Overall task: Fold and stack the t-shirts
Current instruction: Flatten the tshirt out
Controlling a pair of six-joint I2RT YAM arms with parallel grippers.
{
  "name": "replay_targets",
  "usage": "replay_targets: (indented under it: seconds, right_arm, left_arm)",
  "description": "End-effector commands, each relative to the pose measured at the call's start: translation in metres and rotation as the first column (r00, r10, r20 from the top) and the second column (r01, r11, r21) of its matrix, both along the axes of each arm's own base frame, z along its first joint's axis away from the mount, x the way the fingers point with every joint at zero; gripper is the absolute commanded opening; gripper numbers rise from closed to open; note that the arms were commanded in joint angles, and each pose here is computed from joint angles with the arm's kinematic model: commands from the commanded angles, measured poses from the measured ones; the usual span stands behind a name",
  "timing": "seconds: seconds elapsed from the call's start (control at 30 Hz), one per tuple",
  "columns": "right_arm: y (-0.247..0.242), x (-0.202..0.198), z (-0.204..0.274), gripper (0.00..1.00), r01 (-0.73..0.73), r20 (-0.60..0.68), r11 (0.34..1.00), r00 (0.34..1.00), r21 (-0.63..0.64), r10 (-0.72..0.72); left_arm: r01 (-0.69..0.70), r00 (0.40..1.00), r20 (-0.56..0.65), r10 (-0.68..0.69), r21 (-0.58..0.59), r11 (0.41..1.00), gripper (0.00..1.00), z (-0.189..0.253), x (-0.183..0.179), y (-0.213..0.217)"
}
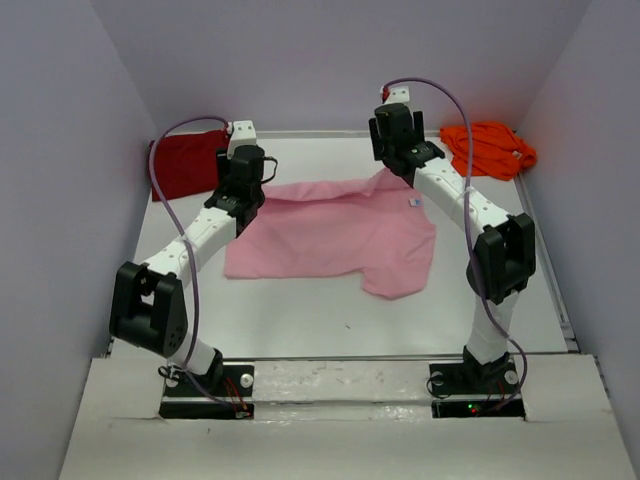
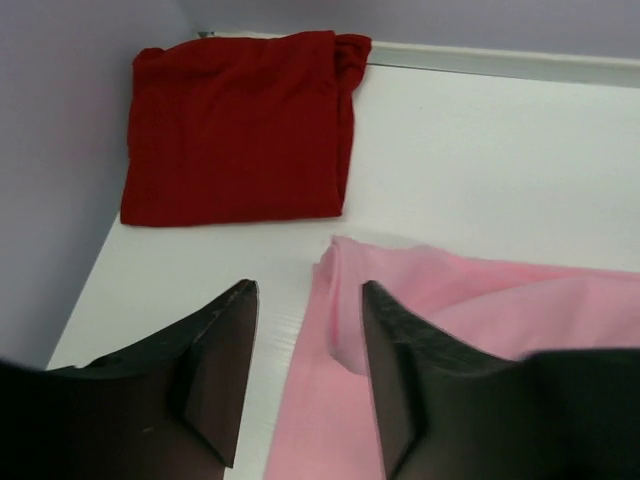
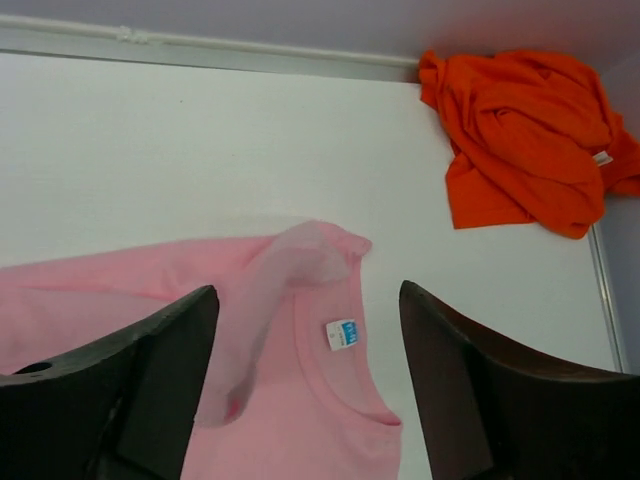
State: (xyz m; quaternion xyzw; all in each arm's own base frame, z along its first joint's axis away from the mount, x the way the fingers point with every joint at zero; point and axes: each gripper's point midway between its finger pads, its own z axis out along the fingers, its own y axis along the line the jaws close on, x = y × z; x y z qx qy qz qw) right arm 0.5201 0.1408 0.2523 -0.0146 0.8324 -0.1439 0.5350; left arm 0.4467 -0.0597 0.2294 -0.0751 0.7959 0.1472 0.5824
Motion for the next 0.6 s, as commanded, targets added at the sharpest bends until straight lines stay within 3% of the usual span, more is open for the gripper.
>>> replay_targets:
  seconds: [0.0, 0.03, 0.1, 0.3, 0.43, 0.57]
  right_arm:
    - [0.003, 0.006, 0.024, 0.82, -0.003, 0.087, 0.997, 0.996, 0.082, -0.004]
    - [0.005, 0.003, 0.028, 0.89, -0.023, 0.087, 0.996, 0.996, 0.090, 0.015]
    - [0.003, -0.003, 0.033, 0.90, -0.022, 0.087, 0.995, 0.996, 0.097, 0.013]
    - [0.006, -0.033, 0.023, 0.90, -0.066, 0.062, 0.987, 0.996, 0.147, 0.057]
    - [0.015, -0.035, -0.028, 0.88, -0.067, -0.054, 0.984, 0.996, 0.168, 0.077]
    - [0.032, -0.044, -0.058, 0.85, -0.100, -0.118, 0.974, 0.985, 0.201, 0.126]
  left_arm:
    - [-0.055, 0.992, 0.110, 0.059, -0.036, 0.998, 0.73, 0.025, 0.001, 0.010]
    - [-0.057, 0.992, 0.110, 0.060, -0.030, 0.998, 0.78, 0.025, -0.002, 0.010]
    - [-0.057, 0.991, 0.116, 0.060, -0.033, 0.998, 0.86, 0.028, -0.006, 0.010]
    - [0.064, 0.993, 0.099, -0.060, -0.036, 0.997, 0.87, 0.023, -0.023, -0.024]
    - [0.059, 0.998, 0.011, -0.058, -0.025, 0.998, 0.86, -0.017, -0.014, -0.031]
    - [0.089, 0.996, 0.010, -0.089, -0.052, 0.995, 0.86, -0.018, -0.012, -0.039]
